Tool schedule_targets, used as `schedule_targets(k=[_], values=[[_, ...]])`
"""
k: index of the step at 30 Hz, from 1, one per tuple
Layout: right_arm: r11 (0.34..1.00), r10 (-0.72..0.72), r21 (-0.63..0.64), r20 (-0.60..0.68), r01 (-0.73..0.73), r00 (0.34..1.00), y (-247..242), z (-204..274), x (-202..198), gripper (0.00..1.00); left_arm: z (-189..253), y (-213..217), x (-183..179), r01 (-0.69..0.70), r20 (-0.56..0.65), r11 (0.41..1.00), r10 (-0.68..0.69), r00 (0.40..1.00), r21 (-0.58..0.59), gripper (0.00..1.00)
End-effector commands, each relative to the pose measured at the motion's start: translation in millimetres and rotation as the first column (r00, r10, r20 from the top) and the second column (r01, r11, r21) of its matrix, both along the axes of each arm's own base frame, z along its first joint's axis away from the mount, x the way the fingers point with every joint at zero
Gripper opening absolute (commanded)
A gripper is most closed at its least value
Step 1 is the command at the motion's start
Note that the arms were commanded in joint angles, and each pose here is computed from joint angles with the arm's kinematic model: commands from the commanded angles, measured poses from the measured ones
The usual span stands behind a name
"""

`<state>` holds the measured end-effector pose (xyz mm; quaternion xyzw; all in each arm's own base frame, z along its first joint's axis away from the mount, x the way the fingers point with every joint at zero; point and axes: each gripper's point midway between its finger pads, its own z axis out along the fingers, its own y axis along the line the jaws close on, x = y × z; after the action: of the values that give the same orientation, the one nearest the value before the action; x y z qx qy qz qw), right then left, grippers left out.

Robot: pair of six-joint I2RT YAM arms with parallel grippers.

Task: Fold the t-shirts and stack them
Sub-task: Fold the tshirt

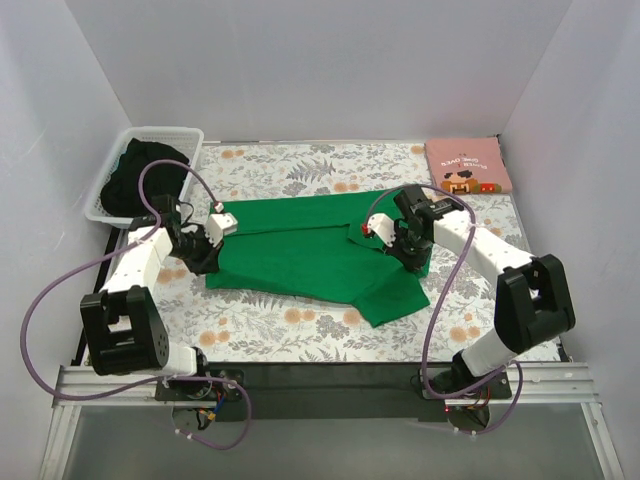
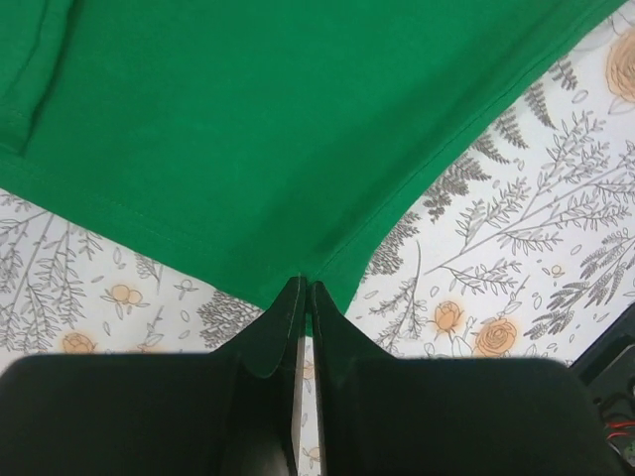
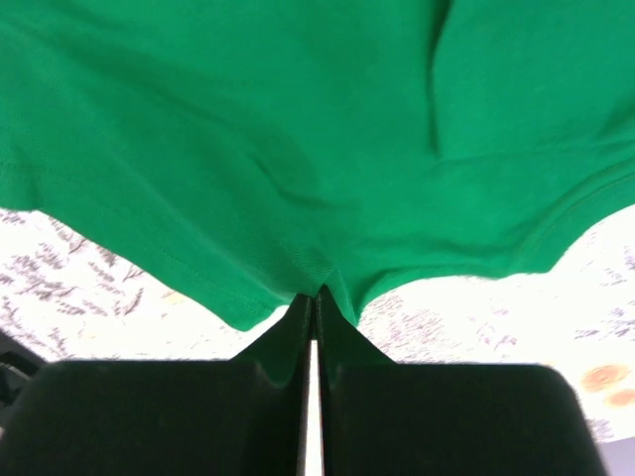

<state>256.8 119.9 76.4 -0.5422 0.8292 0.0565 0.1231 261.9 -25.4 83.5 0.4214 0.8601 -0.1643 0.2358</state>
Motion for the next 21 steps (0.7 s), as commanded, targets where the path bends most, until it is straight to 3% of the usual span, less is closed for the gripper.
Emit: schedule_targets(k=[1,11,21], values=[[1.000,0.021,-0.005,0.020,-0.021,1.000,0,8,22,0.01,15,-3,29,-0.030,0.046,0.998,0.032,0.998,-0.053,0.00],[1.000,0.003,0.005,0.025,-0.004,1.000,-1,14,72,0.01,21,4,80,-0.093,0.066,0.991,0.099,0.993,-0.094,0.00],[1.000,-0.015,0.012,0.022,0.015,1.000,-1,8,99,0.01,19,10,114,-0.143,0.080,0.984,0.152,0.985,-0.108,0.00]])
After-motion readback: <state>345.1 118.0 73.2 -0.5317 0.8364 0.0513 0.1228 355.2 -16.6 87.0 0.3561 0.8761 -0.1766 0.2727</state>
